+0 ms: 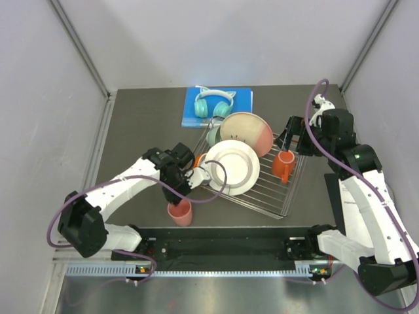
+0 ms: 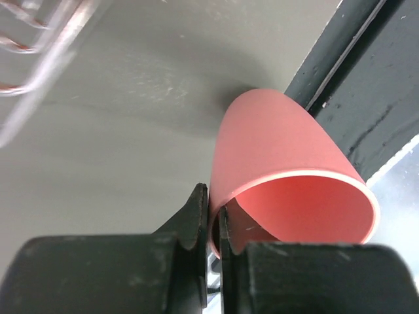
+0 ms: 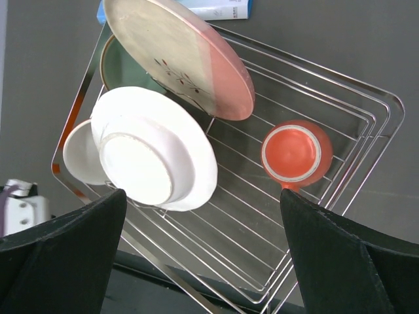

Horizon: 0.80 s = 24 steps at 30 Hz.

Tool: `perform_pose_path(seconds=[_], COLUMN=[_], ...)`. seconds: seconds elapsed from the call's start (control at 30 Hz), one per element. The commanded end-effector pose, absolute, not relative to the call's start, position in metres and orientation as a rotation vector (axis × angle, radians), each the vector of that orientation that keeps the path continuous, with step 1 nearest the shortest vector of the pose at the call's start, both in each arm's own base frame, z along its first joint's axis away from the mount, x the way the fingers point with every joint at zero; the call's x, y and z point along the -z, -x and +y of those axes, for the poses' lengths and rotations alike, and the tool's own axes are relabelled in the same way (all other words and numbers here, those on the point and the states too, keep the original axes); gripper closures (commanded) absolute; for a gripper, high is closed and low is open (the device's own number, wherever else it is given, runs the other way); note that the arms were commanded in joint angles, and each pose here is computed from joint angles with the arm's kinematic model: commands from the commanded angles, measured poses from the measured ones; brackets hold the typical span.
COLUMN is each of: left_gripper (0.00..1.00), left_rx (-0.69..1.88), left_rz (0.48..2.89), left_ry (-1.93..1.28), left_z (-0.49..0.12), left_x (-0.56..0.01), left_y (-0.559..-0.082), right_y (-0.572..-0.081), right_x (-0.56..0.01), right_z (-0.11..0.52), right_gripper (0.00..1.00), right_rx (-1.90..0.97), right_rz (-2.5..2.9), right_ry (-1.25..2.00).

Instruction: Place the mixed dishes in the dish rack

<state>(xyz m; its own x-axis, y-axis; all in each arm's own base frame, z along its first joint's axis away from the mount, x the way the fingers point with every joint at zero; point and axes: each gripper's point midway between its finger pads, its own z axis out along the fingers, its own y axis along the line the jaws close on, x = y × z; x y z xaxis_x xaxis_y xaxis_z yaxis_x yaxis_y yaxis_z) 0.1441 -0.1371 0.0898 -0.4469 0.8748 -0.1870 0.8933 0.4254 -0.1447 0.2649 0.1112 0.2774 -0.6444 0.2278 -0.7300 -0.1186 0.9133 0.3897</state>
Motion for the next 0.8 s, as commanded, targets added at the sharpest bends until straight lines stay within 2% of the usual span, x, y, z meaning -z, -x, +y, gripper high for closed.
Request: perform_pose_path(seconds=[0.0,0.13,0.17,0.23,0.33,0.43,0.57,0.77], left_gripper=[1.00,1.00,1.00,1.00,1.00,1.00,1.00,1.00], left_rx=[0.320,0.363,0.390,0.430,0.498,0.540,0.683,1.125], left_rz=[2.430,2.271,2.178,2.057,1.745,1.599,1.589,1.592], left_ry=[-1.566,-1.484,-1.413,-1.302,-1.069,-0.862,-0.775,-0.790], left_z=[-0.147,-0.166,-0.178,-0.194,-0.219,-0.231,-0.262,-0.310], left_x=[-0.148,-0.217,-0.257,-0.301,-0.391,-0.447,-0.475,-0.489], left_y=[-0.161,-0.178,-0.188,-0.202,-0.227,-0.248,-0.266,-0.240], right_y=[-0.265,-0.261,-0.258,-0.256,-0.249,-0.236,-0.218,-0.196], right_x=[-0.293,-0.311,-0.318,-0.335,-0.366,-0.393,-0.420,-0.430], right_z=[0.114,0.124,0.127,0.137,0.150,0.166,0.188,0.212], right_gripper=[0.00,0.00,0.00,0.00,0.00,0.00,0.00,0.00], right_rx=[-0.527,-0.599,-0.624,-0.692,-0.791,-0.924,-1.157,-1.523], right_rz=[2.158,2.112,2.085,2.005,1.858,1.709,1.585,1.476], right_ry=[-0.041,0.023,0.046,0.106,0.174,0.236,0.274,0.288])
